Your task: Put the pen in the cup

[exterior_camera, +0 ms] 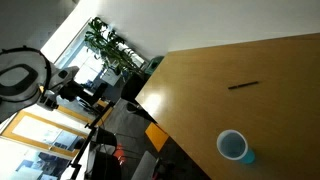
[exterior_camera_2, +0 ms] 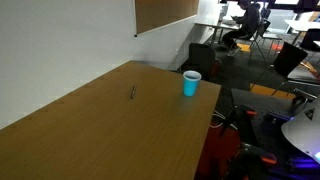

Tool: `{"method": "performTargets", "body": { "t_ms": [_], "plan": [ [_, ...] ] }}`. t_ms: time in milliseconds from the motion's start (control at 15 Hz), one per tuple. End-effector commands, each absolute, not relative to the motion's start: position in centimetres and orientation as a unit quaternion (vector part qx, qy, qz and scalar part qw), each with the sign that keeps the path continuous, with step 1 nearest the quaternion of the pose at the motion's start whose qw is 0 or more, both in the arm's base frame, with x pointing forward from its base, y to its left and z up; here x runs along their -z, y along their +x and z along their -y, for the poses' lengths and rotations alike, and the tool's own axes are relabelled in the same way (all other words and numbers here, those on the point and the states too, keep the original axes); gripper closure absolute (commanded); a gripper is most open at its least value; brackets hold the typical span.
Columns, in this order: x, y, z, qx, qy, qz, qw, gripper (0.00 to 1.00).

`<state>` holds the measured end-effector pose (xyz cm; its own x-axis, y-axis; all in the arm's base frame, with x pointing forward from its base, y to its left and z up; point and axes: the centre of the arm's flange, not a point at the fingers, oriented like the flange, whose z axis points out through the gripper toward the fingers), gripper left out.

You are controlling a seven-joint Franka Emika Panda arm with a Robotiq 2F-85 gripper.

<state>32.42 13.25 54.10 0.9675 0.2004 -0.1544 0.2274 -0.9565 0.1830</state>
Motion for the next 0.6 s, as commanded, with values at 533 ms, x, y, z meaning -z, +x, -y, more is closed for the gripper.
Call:
{"method": "performTargets", "body": {
  "t_ms": [533],
  "plan": [
    [-53.96,33.39,-13.31,0.061,0.989,-0.096,0.090,0.00]
  ]
}}
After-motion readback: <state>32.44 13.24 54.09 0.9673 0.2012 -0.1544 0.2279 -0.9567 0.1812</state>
